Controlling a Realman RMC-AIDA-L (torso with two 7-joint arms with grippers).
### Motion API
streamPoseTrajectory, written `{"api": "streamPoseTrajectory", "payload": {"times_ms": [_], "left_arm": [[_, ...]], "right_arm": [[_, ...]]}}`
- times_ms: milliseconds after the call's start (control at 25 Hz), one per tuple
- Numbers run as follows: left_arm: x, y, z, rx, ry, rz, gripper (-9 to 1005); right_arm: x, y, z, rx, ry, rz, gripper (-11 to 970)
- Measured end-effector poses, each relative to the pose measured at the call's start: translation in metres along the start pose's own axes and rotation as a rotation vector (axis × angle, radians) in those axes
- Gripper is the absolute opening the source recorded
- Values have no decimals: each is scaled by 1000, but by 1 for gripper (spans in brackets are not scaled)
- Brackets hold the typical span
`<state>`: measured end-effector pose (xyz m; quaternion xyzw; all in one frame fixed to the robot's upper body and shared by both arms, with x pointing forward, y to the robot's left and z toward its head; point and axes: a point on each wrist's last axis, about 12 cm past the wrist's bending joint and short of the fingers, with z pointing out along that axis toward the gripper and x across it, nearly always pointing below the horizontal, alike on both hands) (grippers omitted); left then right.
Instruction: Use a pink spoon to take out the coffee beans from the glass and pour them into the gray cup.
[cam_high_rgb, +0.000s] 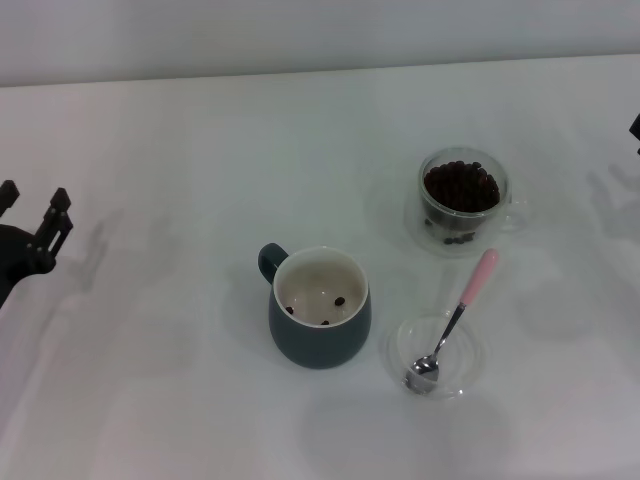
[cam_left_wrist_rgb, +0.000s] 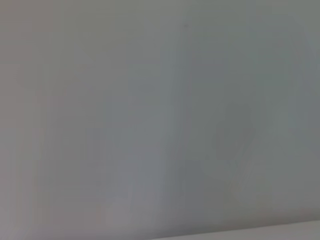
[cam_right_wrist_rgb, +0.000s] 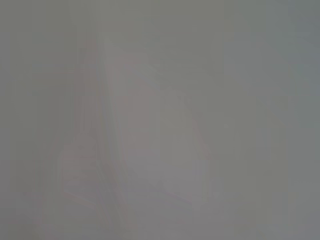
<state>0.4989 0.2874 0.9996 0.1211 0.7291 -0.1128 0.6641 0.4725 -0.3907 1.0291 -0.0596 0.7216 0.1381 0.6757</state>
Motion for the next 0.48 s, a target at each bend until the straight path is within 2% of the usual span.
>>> {"api": "streamPoseTrajectory", "payload": {"times_ms": [240, 480], "left_arm": [[0, 8, -3, -52, -9, -17, 609], [0, 19, -9, -139, -25, -47, 610]], "right_arm": [[10, 6, -1, 73, -23, -50, 378], [11, 8, 0, 84, -31, -71, 434]]}}
